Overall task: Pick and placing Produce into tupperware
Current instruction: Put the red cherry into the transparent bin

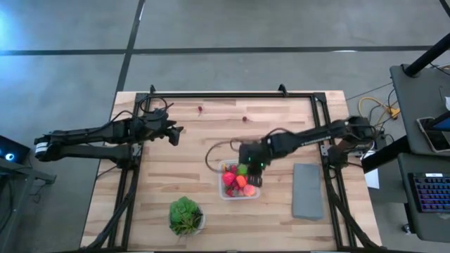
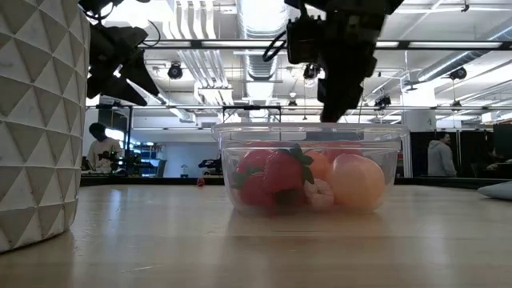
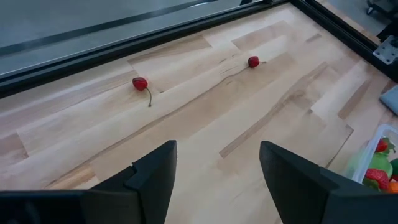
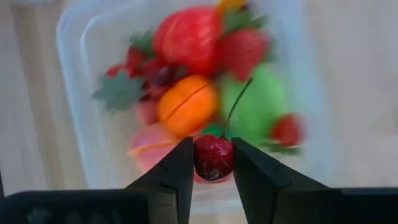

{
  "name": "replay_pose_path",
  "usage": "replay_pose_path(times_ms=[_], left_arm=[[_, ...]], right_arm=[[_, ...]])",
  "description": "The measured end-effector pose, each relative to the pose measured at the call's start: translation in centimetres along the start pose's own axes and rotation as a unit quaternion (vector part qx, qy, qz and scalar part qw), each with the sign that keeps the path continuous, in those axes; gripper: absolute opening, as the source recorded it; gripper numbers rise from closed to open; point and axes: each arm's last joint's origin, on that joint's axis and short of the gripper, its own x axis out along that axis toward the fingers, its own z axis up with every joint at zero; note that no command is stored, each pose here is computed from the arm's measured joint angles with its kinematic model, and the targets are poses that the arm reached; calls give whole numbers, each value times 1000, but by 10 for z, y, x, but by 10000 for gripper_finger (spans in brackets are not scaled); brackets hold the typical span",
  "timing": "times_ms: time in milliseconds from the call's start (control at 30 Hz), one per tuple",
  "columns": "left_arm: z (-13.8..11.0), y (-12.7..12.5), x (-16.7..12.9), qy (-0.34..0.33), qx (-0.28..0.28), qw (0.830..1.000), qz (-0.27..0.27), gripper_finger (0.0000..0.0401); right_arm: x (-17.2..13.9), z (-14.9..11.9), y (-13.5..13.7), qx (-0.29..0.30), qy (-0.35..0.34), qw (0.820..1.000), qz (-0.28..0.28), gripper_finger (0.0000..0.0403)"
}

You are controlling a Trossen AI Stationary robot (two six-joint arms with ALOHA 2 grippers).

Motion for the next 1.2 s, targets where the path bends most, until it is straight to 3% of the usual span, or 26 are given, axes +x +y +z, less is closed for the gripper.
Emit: replay_pose_path(times_ms=[167,300,500,700,833,967,1200], left_arm=[[1,-1,0,3,-2,1000,-14,217],[0,-2,0,8,-3,1000,-26,217],[0,-2,0,10,-4,1000,-30,217],[-1,-3,5,31,7,999,-39,217],[1,2,24,51,12,999,-6,217],[12,12,54,88,-38,995,-2,217],[64,49,103,111,-133,984,39,217]], right_arm=[[14,1,16,-28,12,1000,4,138],[16,13,17,-28,-10,999,-35,179],[-2,31,-9,-20,-46,990,-131,229],[-20,40,-39,23,-38,985,-168,252],[-34,47,-55,77,-58,980,-173,260],[-59,56,-66,127,-100,972,-169,263],[-99,67,-76,151,-161,961,-166,258]])
